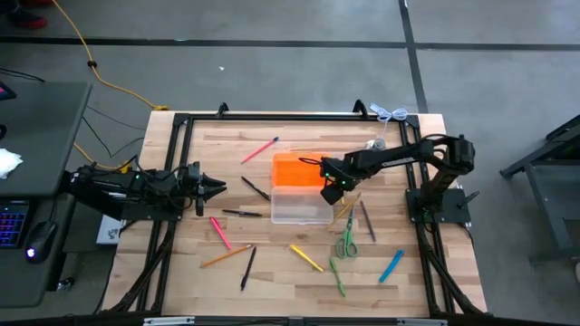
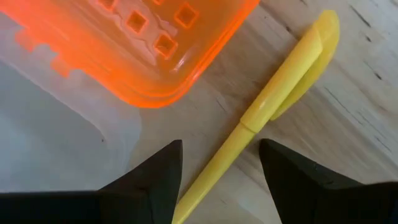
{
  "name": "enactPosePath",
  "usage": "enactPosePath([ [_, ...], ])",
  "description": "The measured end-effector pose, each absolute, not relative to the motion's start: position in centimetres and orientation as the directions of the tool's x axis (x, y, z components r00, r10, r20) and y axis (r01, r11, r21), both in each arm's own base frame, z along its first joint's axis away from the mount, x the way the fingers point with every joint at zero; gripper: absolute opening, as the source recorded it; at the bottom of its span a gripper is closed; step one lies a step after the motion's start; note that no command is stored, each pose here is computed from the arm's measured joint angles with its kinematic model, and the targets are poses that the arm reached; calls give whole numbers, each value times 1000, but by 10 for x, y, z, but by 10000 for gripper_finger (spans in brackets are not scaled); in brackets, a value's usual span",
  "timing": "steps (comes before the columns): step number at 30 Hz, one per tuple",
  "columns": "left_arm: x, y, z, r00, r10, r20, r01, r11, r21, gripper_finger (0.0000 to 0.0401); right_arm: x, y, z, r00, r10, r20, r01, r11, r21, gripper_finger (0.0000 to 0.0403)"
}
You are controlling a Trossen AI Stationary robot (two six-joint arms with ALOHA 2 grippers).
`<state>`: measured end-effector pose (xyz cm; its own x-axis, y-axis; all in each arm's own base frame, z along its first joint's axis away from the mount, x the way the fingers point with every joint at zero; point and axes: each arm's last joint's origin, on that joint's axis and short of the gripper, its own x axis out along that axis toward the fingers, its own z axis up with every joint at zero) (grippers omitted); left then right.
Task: Pick & place school supplies into a supply box
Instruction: Put the yellow pen into the container
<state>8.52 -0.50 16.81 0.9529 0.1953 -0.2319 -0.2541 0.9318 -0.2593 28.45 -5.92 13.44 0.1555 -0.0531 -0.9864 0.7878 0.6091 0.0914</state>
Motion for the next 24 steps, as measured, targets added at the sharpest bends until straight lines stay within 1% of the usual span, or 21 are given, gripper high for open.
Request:
enactPosePath([
  [7,85,-5,168,953,195,-232,-254,932,-259,111,285,-59,130,132,-67,-989,791,608,64,198],
  [10,85,-5,168,953,195,-232,-254,932,-259,111,284,-59,130,131,-73,-989,792,607,61,191],
  [24,85,-5,168,952,196,-236,-256,932,-257,111,281,-60,129,94,-100,-991,801,598,16,108],
])
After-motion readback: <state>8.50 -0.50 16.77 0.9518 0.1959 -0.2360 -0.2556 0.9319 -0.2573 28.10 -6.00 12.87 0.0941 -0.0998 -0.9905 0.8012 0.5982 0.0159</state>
